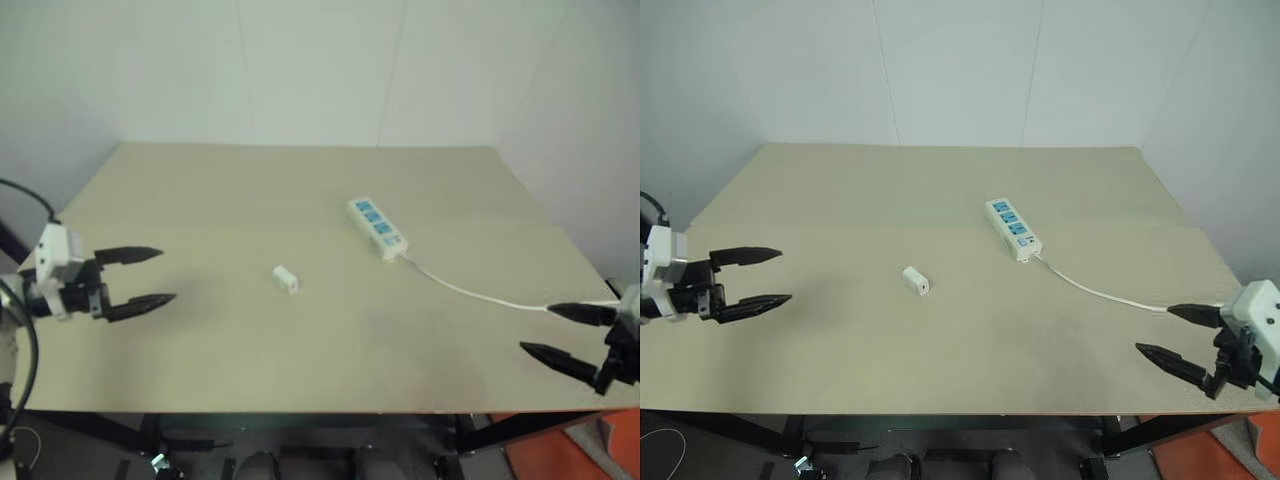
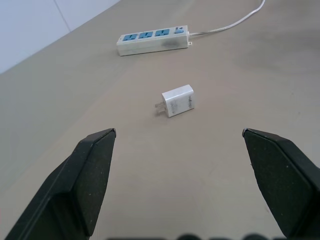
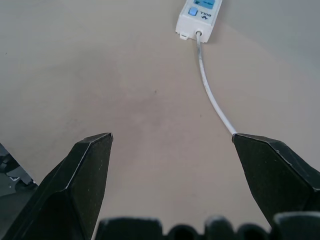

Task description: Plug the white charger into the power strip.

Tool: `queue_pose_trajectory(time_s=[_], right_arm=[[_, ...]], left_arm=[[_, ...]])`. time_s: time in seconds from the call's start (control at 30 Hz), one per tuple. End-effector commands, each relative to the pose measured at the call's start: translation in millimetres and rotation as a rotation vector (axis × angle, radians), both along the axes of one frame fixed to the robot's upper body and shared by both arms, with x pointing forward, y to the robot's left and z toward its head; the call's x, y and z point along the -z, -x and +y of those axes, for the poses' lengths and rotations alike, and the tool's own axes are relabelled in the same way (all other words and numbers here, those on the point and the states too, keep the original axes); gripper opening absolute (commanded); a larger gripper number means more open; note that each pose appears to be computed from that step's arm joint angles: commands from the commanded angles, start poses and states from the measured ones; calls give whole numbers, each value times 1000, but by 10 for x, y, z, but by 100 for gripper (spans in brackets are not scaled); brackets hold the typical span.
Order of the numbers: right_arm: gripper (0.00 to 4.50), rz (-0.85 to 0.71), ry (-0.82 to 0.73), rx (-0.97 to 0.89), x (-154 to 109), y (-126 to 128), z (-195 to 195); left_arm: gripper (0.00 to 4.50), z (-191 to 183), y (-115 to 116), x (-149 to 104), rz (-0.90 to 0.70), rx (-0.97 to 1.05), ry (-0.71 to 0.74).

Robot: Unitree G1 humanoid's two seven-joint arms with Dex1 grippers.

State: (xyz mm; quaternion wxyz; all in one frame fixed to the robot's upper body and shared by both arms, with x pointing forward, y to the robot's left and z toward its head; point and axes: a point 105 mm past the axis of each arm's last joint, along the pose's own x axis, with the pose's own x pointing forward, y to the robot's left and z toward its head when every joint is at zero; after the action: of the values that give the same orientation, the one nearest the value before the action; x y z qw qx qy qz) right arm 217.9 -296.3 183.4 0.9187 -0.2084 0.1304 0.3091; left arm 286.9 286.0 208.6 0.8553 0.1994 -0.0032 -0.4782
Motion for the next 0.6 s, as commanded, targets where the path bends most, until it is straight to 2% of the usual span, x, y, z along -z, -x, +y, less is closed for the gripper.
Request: queue_pose_trajectory(time_s=[0.03, 0.47, 0.6], right_arm=[[450, -74, 39, 25, -167, 31, -40], [450, -69, 47, 40, -130, 36, -69], [450, -119, 48, 93, -132, -139, -90]], left_arm=[[442, -79, -27, -94, -21, 41, -15], [442, -158, -60, -82, -21, 61, -18], [442, -182, -53, -111, -26, 66, -13]])
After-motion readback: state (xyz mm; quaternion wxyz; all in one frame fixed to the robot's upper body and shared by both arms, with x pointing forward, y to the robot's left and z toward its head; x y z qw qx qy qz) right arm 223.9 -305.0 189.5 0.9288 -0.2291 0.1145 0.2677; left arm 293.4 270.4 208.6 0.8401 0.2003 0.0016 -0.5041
